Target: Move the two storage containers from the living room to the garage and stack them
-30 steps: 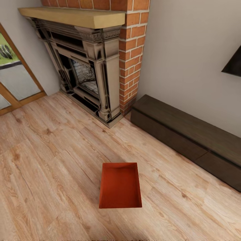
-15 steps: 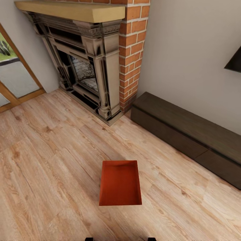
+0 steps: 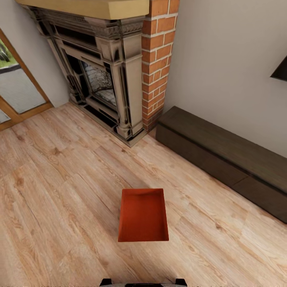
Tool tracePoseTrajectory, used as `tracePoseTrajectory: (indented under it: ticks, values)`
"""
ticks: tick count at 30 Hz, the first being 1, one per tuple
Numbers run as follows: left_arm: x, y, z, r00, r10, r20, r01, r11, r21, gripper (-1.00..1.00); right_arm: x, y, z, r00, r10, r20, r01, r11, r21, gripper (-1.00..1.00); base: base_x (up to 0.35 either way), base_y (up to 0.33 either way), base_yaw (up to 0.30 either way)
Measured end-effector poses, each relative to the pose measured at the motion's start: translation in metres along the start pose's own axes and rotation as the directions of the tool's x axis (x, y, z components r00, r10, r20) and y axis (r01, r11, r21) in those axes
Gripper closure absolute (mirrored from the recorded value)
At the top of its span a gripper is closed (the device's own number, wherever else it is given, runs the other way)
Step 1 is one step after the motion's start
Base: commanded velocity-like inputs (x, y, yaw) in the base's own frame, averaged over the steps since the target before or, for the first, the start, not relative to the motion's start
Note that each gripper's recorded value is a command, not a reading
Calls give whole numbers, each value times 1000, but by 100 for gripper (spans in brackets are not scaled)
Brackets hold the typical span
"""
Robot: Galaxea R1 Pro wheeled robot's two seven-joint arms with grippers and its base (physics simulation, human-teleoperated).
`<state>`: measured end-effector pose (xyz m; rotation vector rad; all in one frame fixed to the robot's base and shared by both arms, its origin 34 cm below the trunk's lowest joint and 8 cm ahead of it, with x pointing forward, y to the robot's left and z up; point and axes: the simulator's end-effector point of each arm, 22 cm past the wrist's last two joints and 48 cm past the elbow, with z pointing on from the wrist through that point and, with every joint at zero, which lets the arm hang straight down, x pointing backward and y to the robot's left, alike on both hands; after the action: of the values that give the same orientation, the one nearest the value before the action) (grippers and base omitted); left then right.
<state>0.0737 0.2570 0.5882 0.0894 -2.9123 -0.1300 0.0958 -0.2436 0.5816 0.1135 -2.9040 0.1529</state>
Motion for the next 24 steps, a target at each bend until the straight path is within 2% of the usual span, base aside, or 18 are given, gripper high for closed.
tracePoseTrajectory:
  ticks: [24]
  values:
    - [15, 1, 1, 999, 3, -37, -3, 1000, -3, -100, 15, 0, 2, 999, -4, -37, 4, 1000, -1, -100, 0, 0, 0]
